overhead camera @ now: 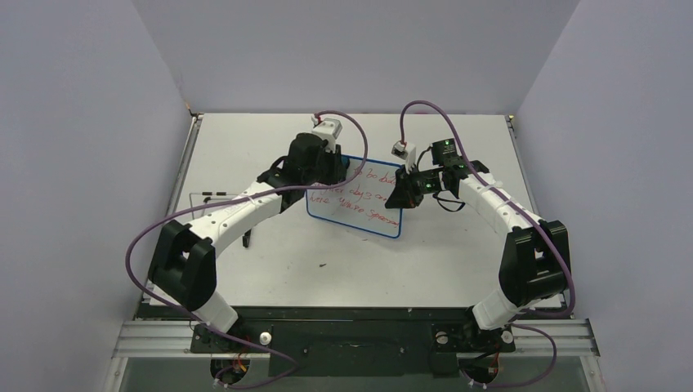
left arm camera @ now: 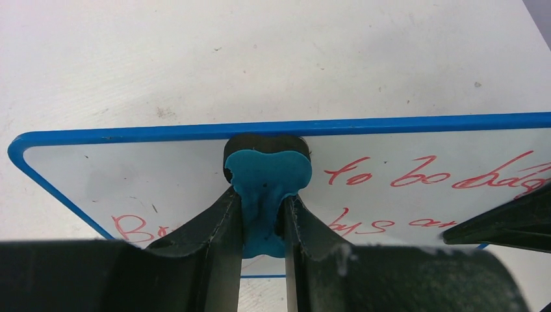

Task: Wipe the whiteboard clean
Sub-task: Erase the whiteboard at the whiteboard stand.

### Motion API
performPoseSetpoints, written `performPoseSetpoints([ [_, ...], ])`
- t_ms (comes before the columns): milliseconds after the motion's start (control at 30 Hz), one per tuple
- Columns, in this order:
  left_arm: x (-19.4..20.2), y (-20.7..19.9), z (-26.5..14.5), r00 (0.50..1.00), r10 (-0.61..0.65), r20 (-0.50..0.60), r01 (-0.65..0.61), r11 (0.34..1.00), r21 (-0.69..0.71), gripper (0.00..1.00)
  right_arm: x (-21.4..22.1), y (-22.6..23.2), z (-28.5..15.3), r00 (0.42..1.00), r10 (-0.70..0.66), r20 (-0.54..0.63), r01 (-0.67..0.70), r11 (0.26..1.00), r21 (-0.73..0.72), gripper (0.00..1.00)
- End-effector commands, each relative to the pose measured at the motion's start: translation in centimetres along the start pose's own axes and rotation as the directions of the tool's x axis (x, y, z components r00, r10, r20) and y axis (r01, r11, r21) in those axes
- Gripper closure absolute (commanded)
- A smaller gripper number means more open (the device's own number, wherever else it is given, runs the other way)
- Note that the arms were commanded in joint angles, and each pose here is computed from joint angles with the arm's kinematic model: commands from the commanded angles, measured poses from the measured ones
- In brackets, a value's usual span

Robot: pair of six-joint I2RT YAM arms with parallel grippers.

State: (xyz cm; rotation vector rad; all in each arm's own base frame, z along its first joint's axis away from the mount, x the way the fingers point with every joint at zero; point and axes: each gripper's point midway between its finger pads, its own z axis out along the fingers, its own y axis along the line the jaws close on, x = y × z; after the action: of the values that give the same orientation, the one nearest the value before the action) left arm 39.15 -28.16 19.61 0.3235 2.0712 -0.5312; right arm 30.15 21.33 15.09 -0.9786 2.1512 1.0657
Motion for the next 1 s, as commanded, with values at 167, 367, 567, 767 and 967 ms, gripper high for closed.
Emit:
performPoseSetpoints([
  [167,3.5,1.3,1.1,1.0,-0.025,0.017,0.025,1.0,-0.009,1.0,-0.6,3.3,-0.3,0.996,-0.085,0.014,0.086,0.991,-0.099,1.0],
  [367,5.0,7.4,0.3,0.996,-0.09,0.026,0.093,0.984,-0.15,1.0,-0.6,3.4,-0.3,0.996,-0.086,0.015,0.087,0.991,-0.103,1.0],
  [567,1.2,12.6,-0.6,0.978,-0.135,0.16,0.169,0.959,-0.228,1.0,-0.7,3.5,-0.3,0.996,-0.087,0.017,0.088,0.991,-0.102,1.0],
  [767,-0.6,13.5,0.2,0.968,-0.154,0.198,0.189,0.967,-0.173,1.0,-0.7,3.5,-0.3,0.996,-0.087,0.016,0.088,0.991,-0.105,1.0],
  [967,0.2,9.9,0.6,0.973,-0.148,0.179,0.16,0.985,-0.056,1.0,-0.6,3.5,-0.3,0.996,-0.087,0.015,0.088,0.991,-0.104,1.0],
])
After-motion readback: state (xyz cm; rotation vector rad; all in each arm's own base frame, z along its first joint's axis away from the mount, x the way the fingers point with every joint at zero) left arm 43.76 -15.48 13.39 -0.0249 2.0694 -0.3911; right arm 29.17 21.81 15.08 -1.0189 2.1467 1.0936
